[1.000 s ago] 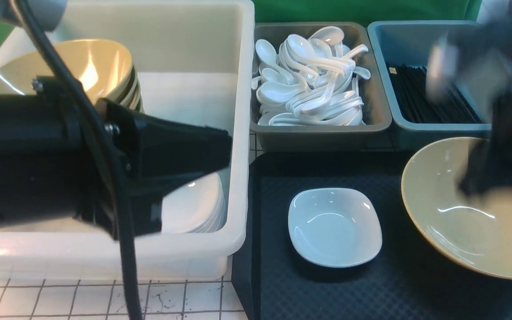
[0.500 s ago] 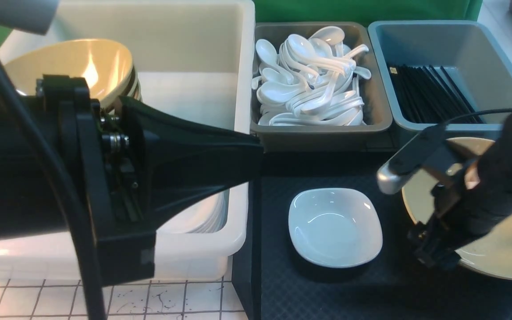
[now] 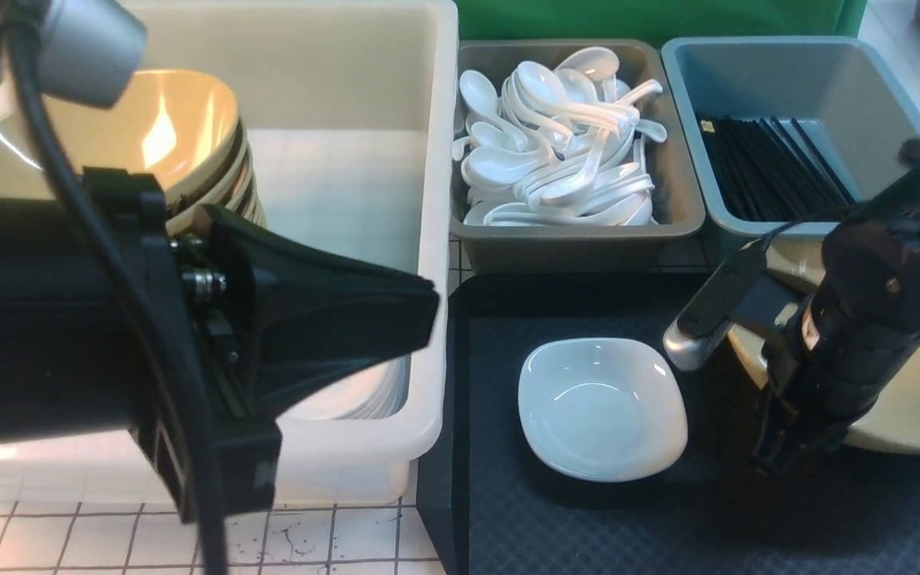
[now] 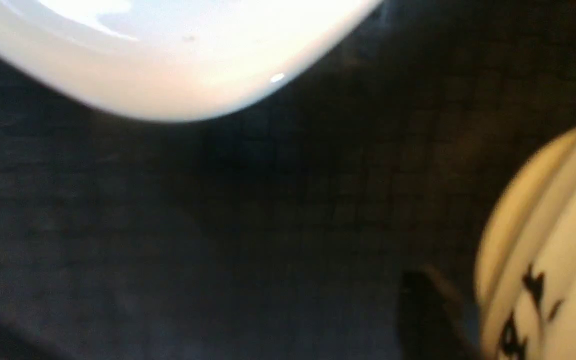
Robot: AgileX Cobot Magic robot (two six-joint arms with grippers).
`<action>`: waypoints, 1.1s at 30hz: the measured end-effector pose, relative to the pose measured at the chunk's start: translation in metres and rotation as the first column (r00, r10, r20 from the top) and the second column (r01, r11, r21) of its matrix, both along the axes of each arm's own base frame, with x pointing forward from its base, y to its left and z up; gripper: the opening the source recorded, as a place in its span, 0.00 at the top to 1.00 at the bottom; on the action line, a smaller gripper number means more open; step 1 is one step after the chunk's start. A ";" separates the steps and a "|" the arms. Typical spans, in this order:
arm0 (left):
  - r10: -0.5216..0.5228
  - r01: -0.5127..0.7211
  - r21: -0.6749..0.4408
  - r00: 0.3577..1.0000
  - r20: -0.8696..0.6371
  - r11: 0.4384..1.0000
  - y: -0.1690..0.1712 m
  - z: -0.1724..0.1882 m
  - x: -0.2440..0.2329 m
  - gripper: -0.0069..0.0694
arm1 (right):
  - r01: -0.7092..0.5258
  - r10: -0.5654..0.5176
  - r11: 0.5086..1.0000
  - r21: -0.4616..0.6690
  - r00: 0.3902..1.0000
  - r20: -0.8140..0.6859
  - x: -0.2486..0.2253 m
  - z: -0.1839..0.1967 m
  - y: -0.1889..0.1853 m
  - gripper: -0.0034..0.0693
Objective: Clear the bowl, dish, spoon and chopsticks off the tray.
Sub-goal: Use the right arm to grab the yellow noodle bowl, then use the right arm to put the noodle bowl into the large storage box on the left
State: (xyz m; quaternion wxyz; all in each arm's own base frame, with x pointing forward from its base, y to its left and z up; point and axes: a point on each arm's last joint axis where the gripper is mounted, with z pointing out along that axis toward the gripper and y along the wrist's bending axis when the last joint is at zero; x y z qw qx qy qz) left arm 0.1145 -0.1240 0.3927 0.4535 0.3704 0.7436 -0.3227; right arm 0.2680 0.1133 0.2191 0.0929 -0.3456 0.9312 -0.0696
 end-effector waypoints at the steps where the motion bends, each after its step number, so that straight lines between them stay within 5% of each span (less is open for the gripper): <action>1: 0.008 -0.008 0.009 1.000 0.004 1.000 0.001 0.000 0.000 0.91 | 0.003 -0.003 1.000 0.009 1.000 0.003 -0.004 0.009 0.002 0.81; 8: 0.088 -0.089 0.059 0.996 0.026 0.994 0.008 -0.002 0.004 0.91 | -0.016 -0.001 0.988 0.155 0.994 0.107 -0.033 0.111 0.028 0.88; 12: 0.210 -0.215 0.057 0.974 0.090 0.975 0.022 0.004 0.003 0.91 | -0.199 0.115 0.952 0.233 0.937 0.329 -0.035 0.193 0.055 0.88; 17: 0.425 -0.427 0.002 0.900 0.101 0.904 0.052 0.014 -0.008 0.91 | -0.490 0.335 0.842 0.226 0.803 0.493 -0.021 0.236 0.115 0.88; 21: 0.627 -0.624 -0.061 0.778 0.046 0.779 0.084 0.019 -0.025 0.91 | -0.710 0.501 0.685 0.164 0.623 0.600 -0.005 0.241 0.182 0.88; 26: 0.769 -0.764 -0.117 0.639 -0.003 0.635 0.117 0.021 -0.049 0.91 | -0.836 0.570 0.539 0.104 0.453 0.685 0.014 0.220 0.247 0.88; 33: 0.813 -0.809 -0.128 0.582 -0.026 0.574 0.137 0.018 -0.069 0.91 | -0.879 0.533 0.474 0.051 0.332 0.778 0.047 0.176 0.295 0.88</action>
